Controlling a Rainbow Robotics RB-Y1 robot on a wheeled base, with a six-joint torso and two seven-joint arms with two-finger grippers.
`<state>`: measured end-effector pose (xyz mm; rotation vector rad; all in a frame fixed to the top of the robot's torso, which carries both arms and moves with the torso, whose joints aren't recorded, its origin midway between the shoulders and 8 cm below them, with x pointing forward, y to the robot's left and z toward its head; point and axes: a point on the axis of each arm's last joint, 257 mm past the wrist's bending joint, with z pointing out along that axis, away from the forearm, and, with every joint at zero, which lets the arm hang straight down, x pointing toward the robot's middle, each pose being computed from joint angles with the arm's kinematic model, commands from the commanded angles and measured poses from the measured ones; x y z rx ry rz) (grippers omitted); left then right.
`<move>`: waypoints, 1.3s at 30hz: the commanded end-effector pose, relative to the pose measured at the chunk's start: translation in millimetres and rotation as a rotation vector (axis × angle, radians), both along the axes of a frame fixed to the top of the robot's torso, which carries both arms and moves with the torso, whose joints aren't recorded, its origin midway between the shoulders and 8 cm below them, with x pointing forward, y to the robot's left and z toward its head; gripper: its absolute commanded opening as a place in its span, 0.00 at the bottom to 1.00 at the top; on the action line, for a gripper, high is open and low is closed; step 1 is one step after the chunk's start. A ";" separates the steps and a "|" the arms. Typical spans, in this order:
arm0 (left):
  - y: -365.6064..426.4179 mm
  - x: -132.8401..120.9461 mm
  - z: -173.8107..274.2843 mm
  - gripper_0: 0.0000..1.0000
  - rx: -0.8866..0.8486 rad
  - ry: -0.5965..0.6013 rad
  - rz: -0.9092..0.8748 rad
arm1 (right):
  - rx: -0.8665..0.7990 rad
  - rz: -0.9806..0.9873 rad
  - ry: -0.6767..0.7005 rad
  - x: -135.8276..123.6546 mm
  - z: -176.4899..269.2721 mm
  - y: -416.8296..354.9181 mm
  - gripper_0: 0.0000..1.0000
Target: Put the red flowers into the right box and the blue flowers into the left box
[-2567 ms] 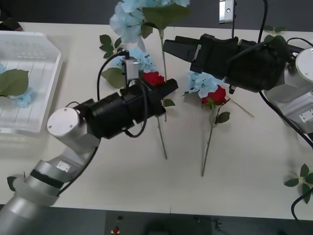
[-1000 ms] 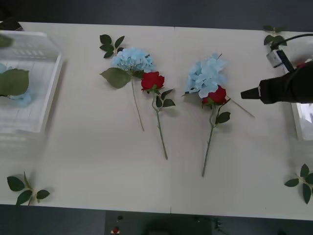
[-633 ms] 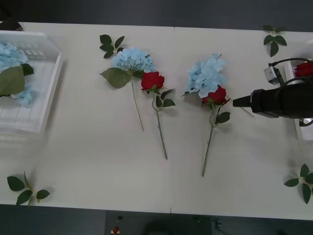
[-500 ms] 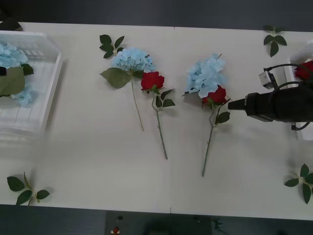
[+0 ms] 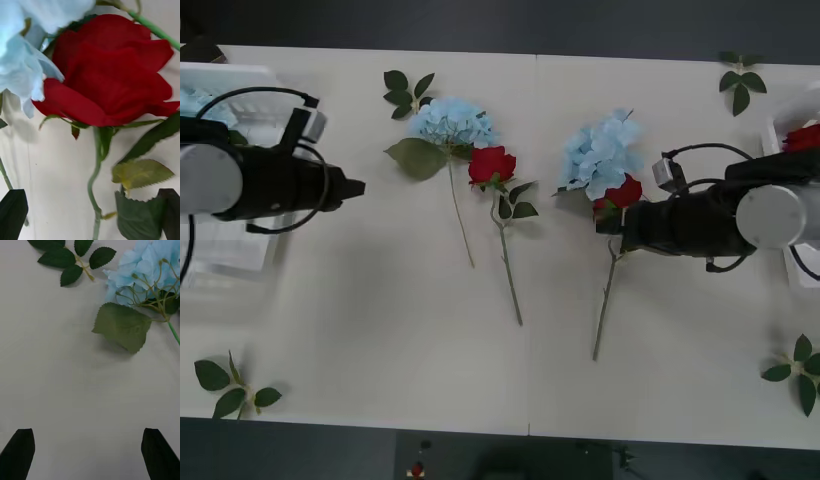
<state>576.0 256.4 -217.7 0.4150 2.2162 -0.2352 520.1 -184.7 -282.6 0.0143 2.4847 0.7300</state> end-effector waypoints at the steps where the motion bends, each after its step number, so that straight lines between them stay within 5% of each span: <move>1: -35.4 23.6 27.1 0.82 -0.027 -0.039 0.065 | 0.039 -0.030 -0.042 20.4 29.0 25.6 1.00; 17: -159.0 41.2 -1.5 0.85 0.070 -0.050 0.104 | -0.038 -0.035 -0.059 39.0 1.4 36.2 1.00; 18: -167.2 43.6 -10.2 0.85 0.078 -0.051 0.099 | -0.040 -0.036 -0.063 40.7 0.4 36.8 0.82; 20: -173.5 47.2 -17.9 0.85 0.090 -0.058 0.098 | -0.041 -0.042 -0.060 41.6 -1.0 35.3 0.06; 21: -174.4 48.8 -23.8 0.85 0.103 -0.059 0.097 | -0.040 -0.042 -0.062 42.6 -0.5 35.9 0.00; 28: -181.9 47.2 -45.6 0.84 0.136 -0.041 0.082 | -0.046 -0.038 -0.068 44.0 1.2 36.3 0.00; 29: -182.6 46.7 -46.2 0.81 0.137 -0.040 0.081 | -0.047 -0.038 -0.069 44.1 1.3 35.6 0.00; 35: -182.5 41.9 -58.9 0.19 0.168 -0.025 0.070 | -0.054 -0.035 -0.075 44.9 2.1 33.3 0.00; 39: -180.5 40.1 -64.4 0.01 0.175 -0.017 0.070 | -0.081 -0.029 -0.102 48.6 12.4 20.5 0.00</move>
